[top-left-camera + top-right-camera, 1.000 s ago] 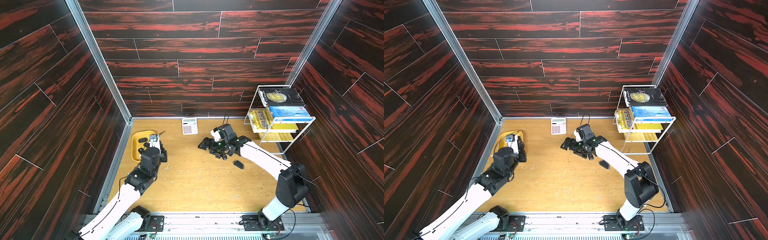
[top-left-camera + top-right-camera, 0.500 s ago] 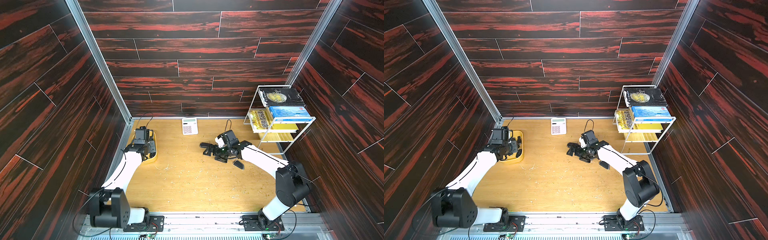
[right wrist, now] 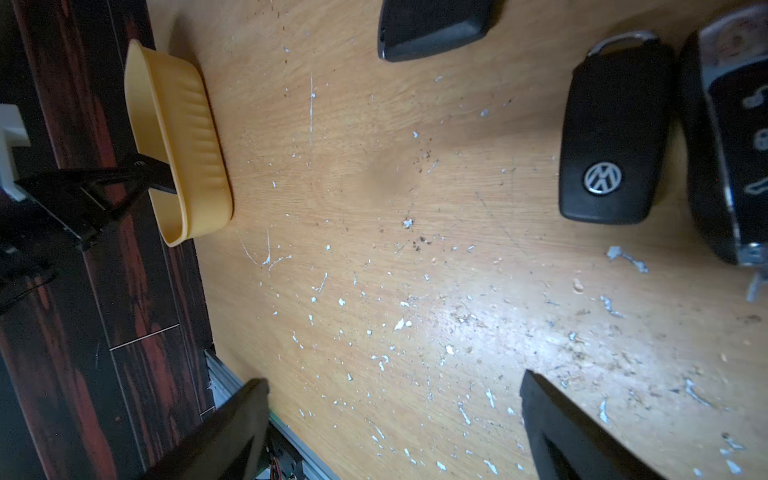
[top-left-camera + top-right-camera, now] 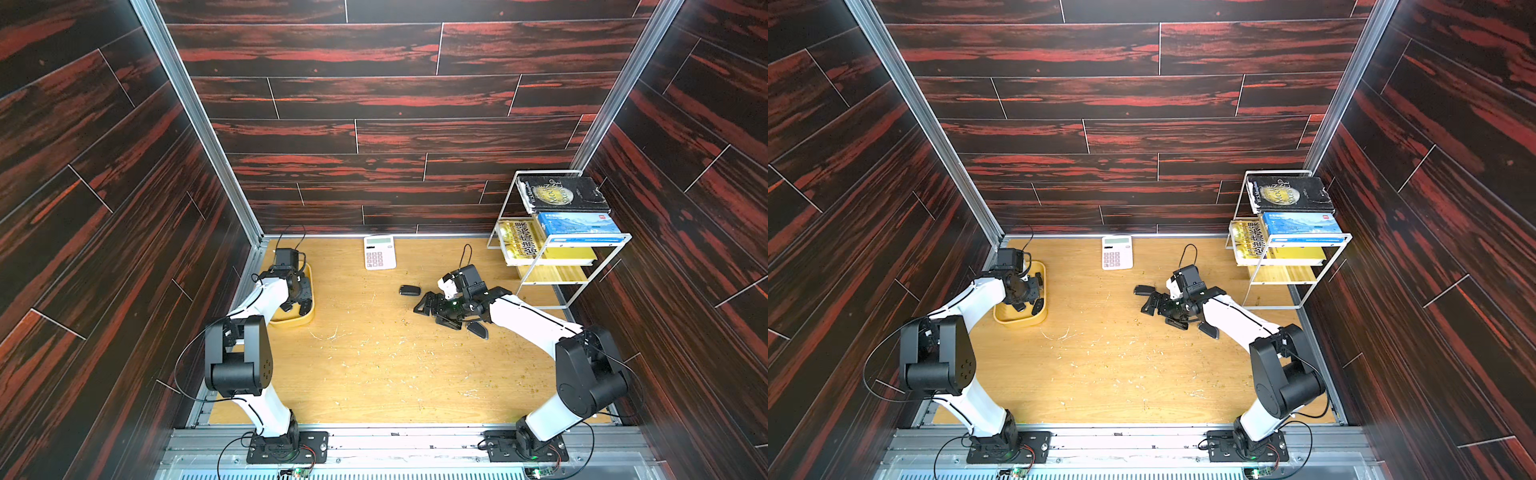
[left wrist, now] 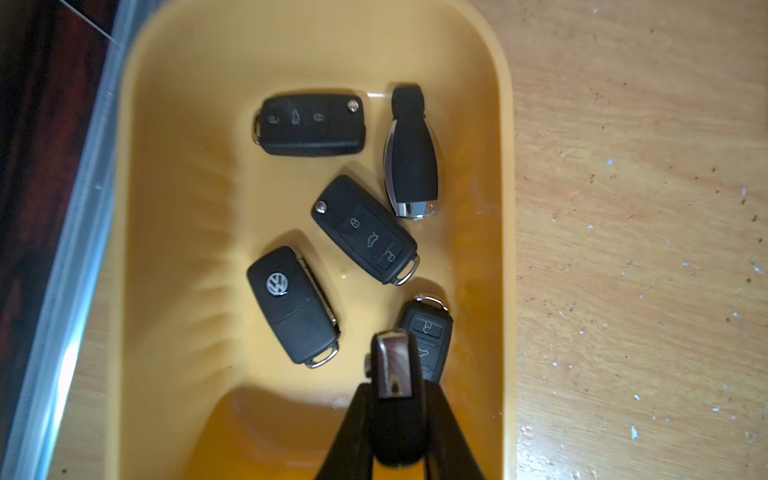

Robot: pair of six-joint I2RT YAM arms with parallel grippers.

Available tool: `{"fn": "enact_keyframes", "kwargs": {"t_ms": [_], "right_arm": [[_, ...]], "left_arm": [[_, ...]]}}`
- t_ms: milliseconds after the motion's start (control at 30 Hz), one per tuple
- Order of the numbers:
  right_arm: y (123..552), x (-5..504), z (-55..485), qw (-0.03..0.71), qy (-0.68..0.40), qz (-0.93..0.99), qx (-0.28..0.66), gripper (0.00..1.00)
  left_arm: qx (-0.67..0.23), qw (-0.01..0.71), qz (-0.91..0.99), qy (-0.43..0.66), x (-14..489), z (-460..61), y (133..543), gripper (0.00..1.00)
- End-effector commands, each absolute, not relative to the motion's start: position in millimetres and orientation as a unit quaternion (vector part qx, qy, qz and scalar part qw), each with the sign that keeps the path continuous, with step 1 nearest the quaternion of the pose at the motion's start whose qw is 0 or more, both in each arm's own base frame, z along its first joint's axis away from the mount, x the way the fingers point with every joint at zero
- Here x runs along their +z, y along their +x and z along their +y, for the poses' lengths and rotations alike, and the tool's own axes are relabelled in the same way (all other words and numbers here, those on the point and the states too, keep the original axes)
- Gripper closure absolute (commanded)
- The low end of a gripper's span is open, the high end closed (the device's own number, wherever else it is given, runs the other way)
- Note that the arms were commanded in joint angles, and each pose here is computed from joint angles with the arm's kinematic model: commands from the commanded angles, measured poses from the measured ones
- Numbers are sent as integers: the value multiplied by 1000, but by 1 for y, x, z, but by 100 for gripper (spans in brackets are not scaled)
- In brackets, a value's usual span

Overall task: Place the car key into the storage box
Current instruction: Place the car key in the storage box.

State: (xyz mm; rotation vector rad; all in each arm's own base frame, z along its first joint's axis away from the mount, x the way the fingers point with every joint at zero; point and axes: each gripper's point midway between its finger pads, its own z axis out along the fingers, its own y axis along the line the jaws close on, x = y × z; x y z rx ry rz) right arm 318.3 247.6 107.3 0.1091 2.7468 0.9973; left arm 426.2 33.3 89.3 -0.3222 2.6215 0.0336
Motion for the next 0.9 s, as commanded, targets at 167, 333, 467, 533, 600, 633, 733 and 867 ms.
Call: {"fn": "enact_keyframes", "kwargs": {"t_ms": [167, 333, 467, 533, 600, 633, 733, 867], "right_arm": [[316, 114, 239, 117, 34, 931, 345, 2], [313, 114, 233, 118, 39, 932, 342, 2], [311, 114, 229, 120, 42, 932, 340, 1], [311, 114, 228, 119, 44, 932, 340, 2], [311, 115, 228, 118, 45, 932, 341, 1], [311, 116, 228, 120, 45, 931, 341, 1], [311, 117, 227, 121, 44, 931, 340, 1], [310, 117, 227, 121, 44, 931, 341, 1]], "left_arm": [[-55, 204, 971, -114, 75, 11, 432, 100], [-58, 183, 974, -119, 62, 11, 429, 100], [-58, 180, 974, -123, 59, 11, 431, 100], [-51, 182, 974, -127, 60, 14, 432, 100], [-49, 166, 976, -129, 58, 14, 426, 98], [-48, 165, 977, -130, 57, 15, 426, 93], [-45, 164, 976, -134, 59, 18, 425, 74], [-38, 162, 976, -140, 62, 23, 422, 55]]}}
